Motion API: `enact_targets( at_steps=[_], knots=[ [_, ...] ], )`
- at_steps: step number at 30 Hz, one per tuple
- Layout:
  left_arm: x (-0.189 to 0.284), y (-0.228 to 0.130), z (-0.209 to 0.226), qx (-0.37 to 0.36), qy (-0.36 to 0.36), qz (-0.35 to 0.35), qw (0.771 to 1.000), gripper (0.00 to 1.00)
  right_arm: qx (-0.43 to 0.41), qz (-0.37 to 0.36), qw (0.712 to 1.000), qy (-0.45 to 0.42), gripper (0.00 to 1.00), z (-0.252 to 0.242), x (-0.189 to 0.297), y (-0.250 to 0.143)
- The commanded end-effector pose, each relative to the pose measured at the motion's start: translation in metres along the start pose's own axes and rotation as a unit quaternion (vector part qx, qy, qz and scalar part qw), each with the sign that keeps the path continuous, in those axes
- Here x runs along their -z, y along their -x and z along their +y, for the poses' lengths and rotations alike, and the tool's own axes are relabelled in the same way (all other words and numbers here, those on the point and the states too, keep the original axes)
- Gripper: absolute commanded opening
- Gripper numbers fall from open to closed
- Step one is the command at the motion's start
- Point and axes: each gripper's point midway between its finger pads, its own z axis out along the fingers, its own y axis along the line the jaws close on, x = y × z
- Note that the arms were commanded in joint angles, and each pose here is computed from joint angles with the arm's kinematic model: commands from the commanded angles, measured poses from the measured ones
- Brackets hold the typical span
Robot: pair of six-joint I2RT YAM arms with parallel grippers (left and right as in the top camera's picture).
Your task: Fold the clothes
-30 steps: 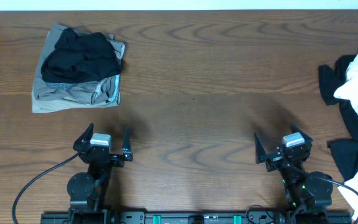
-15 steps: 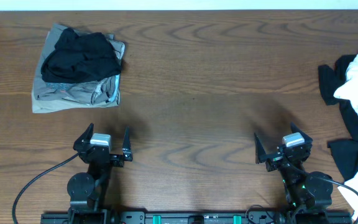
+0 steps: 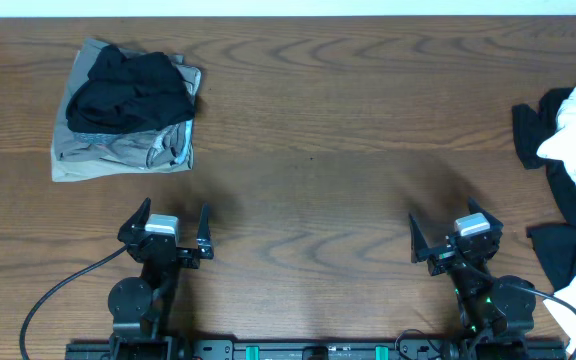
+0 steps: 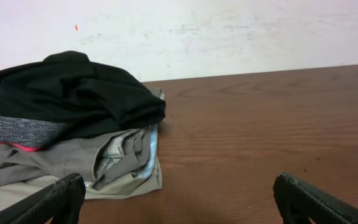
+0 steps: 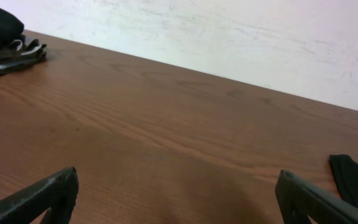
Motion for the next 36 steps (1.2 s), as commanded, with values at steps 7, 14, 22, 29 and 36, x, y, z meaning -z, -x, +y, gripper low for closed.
enact_targets(
  at_steps=[7,14,22,29,36],
  knots=[
    [-0.002,-0.016,0.000,0.004,0.002,0.018,1.000,0.98,-0.006,-0.002,1.000,0.007,0.99,0.003,0.000,0.000],
    [-0.002,-0.016,0.000,0.004,0.002,0.018,1.000,0.98,-0.006,-0.002,1.000,0.007,0.99,0.003,0.000,0.000],
    [-0.002,-0.007,0.001,-0.018,0.002,-0.002,1.000,0.98,-0.004,-0.010,1.000,0.006,0.99,0.003,0.000,0.003],
    [-0.001,-0.006,-0.022,-0.005,-0.065,-0.003,0.998,0.98,-0.007,-0.003,1.000,0.011,0.99,0.005,0.000,0.000],
    [0.002,0.010,-0.023,0.067,-0.067,-0.018,0.995,0.98,-0.106,-0.037,0.993,0.041,0.99,0.013,0.001,0.019]
  ],
)
